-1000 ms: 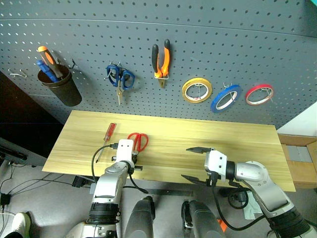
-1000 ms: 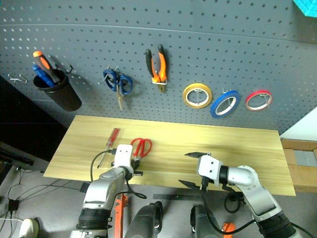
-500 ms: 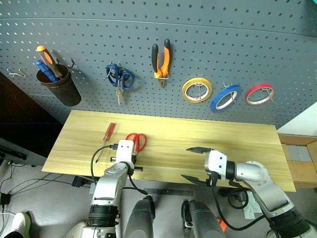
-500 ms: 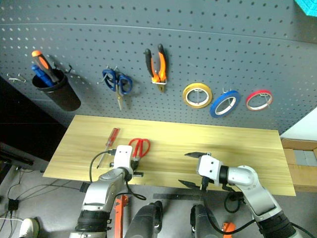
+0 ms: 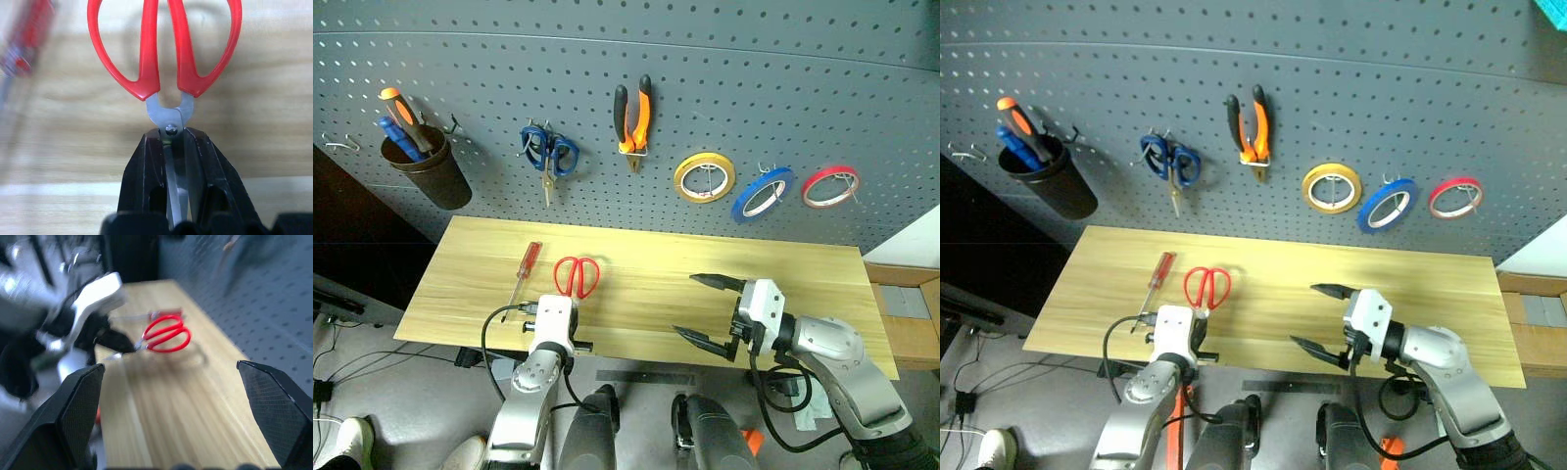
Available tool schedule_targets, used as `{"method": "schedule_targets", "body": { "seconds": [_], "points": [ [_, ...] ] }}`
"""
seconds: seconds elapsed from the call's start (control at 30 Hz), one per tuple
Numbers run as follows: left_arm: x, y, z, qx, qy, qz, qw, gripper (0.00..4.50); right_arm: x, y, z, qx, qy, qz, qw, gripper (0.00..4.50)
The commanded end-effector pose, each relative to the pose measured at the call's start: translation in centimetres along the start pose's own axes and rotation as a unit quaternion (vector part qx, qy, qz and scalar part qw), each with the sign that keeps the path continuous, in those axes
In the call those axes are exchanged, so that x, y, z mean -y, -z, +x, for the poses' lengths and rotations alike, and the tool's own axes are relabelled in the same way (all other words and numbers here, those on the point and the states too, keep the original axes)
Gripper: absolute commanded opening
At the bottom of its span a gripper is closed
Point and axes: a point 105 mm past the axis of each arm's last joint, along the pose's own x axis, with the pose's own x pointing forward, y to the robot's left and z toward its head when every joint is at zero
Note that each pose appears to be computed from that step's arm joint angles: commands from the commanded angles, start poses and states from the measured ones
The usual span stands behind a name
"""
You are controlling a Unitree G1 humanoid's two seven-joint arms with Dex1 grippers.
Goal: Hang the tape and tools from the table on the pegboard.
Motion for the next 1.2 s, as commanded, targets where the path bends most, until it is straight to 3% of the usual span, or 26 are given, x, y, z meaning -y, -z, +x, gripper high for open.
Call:
{"method": "schedule_targets", "body": {
  "seconds": [0.03, 0.23, 0.67, 1.2],
  "points": [
    [-1.1, -4.6, -1.9, 0.131, -0.035, 0.004, 0.991, 0.23, -0.1, -3.7, -0.6, 0.093, 0.030, 0.044, 0.994, 4.50],
    [-1.7, -8.0, -3.1, 0.229, -0.046, 0.007, 0.972, 0.23, -0.5, -6.2, -1.1, 0.157, 0.056, 0.072, 0.983, 4.50],
    [-2.7, -13.7, 0.0, 0.316, -0.061, -0.018, 0.947, 0.23, 1.1, -7.0, 0.6, 0.180, 0.073, 0.041, 0.980, 4.50],
    [-1.5, -12.8, 3.5, 0.229, -0.001, -0.031, 0.973, 0.23, 1.3, -7.0, 0.8, 0.173, 0.081, 0.029, 0.981, 4.50]
  ]
}}
